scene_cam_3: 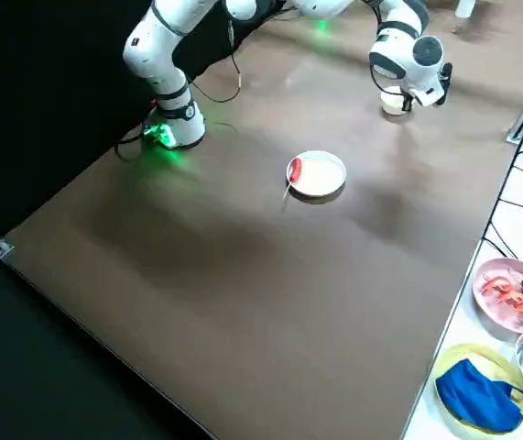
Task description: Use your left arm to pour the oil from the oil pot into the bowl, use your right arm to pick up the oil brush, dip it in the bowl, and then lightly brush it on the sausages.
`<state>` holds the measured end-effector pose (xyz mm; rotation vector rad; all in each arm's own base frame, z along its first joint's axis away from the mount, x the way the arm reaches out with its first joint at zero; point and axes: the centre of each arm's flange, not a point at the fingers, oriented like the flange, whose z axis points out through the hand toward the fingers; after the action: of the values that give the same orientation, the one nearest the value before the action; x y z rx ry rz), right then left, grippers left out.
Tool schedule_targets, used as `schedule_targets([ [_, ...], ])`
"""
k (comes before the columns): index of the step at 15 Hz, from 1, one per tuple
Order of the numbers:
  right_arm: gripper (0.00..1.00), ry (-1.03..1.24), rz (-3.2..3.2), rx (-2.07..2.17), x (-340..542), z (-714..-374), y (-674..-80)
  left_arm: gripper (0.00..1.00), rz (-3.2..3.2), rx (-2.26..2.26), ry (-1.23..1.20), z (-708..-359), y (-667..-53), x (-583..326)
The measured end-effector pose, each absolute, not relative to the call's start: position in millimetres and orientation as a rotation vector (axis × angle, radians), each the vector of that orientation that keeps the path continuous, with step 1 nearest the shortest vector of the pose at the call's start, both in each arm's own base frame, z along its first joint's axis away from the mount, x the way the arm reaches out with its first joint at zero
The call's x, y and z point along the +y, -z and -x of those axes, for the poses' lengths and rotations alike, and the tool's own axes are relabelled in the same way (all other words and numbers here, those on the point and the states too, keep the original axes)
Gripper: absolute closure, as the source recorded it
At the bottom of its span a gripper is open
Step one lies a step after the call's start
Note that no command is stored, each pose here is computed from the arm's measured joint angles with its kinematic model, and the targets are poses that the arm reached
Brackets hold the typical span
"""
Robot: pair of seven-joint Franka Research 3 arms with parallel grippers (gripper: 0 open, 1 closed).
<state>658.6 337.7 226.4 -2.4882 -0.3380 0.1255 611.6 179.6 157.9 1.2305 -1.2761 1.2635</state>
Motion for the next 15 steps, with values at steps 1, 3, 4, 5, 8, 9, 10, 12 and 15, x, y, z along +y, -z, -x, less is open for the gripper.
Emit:
schedule_targets([
  [1,0.96,-0.148,2.486,-0.313,337.6,-658.3,-236.2,0.09,-1.230,-1.278,-1.261,-612.1,-157.9,178.4],
  [3,0.96,-0.189,2.480,-0.252,331.3,-660.1,-266.0,0.00,-1.232,-1.278,-1.259,-612.1,-157.5,178.6],
  [4,0.96,-0.213,2.474,-0.223,323.3,-661.8,-283.8,0.00,-1.233,-1.279,-1.259,-612.1,-157.4,179.0],
  [5,0.96,-0.236,2.467,-0.196,311.8,-663.9,-302.1,0.00,-1.234,-1.279,-1.259,-612.1,-157.4,179.5],
  [8,0.96,-0.334,2.461,-0.131,255.5,-669.3,-349.3,0.00,-1.236,-1.279,-1.258,-611.9,-157.1,180.3],
  [9,0.96,-0.366,2.490,-0.129,228.6,-670.7,-358.9,0.00,-1.236,-1.279,-1.258,-611.9,-157.0,180.5],
  [10,0.96,-0.396,2.544,-0.132,200.6,-671.3,-364.9,0.00,-1.236,-1.279,-1.258,-611.8,-156.9,180.6],
  [12,0.96,-0.453,2.638,-0.112,152.2,-671.8,-366.9,0.00,-1.237,-1.279,-1.257,-611.6,-156.6,180.9],
  [15,0.96,-0.565,2.663,-0.073,93.3,-666.9,-352.2,0.00,-1.238,-1.280,-1.256,-611.5,-156.3,180.9],
])
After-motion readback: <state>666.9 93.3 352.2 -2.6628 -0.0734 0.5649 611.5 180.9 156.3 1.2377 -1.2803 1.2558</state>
